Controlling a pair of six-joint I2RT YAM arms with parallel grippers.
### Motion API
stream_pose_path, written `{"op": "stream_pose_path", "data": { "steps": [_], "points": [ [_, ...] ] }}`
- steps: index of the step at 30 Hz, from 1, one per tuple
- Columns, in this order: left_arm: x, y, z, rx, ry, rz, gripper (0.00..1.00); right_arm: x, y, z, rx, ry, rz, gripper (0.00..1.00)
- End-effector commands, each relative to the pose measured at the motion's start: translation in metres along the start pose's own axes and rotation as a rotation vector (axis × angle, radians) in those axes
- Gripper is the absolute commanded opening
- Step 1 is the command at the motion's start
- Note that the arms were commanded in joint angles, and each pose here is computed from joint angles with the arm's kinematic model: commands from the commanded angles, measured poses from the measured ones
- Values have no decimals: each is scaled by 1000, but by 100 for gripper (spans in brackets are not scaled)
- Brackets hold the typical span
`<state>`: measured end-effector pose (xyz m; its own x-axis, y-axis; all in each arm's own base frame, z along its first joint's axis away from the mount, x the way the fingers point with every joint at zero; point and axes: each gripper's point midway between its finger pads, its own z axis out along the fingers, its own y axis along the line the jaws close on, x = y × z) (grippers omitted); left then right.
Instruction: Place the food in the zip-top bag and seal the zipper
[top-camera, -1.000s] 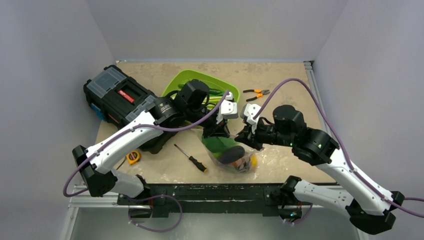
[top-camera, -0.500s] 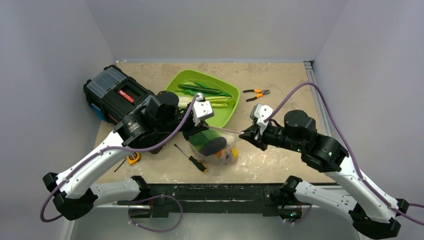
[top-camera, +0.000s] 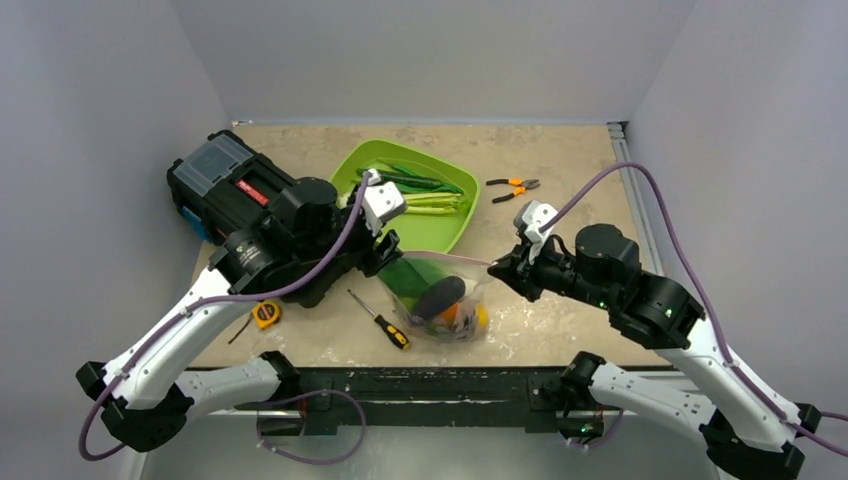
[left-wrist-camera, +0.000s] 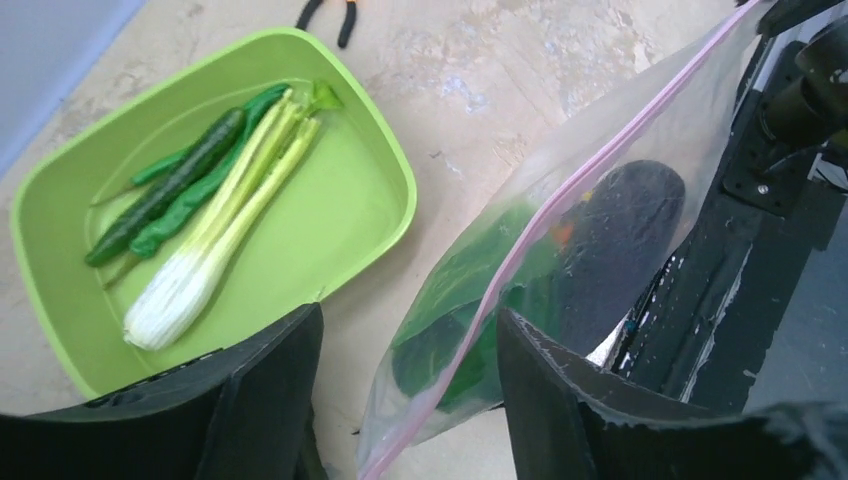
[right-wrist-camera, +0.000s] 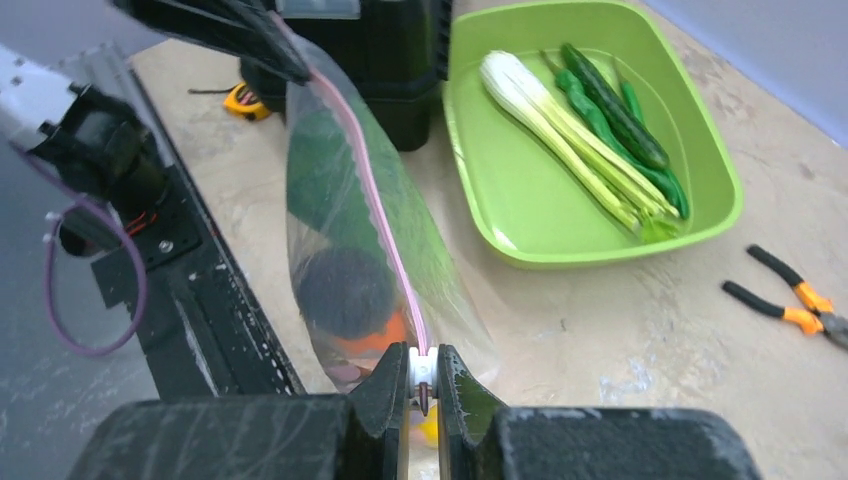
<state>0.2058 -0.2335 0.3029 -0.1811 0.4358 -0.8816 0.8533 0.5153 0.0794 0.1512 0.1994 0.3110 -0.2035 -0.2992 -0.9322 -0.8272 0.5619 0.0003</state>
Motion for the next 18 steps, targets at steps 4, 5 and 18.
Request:
{"op": "stream_pose_path", "data": {
  "steps": [4, 5, 18],
  "points": [
    [-73, 21, -59, -153, -220, -40, 83, -58, -25, -19, 166, -152, 134, 0],
    [-78, 24, -66, -176, -240, -47, 84, -64, -26, -22, 172, -168, 137, 0],
    [-93, 40, -101, -297, -321, -116, 86, -33, -89, -11, 578, -122, 313, 0]
  ]
}}
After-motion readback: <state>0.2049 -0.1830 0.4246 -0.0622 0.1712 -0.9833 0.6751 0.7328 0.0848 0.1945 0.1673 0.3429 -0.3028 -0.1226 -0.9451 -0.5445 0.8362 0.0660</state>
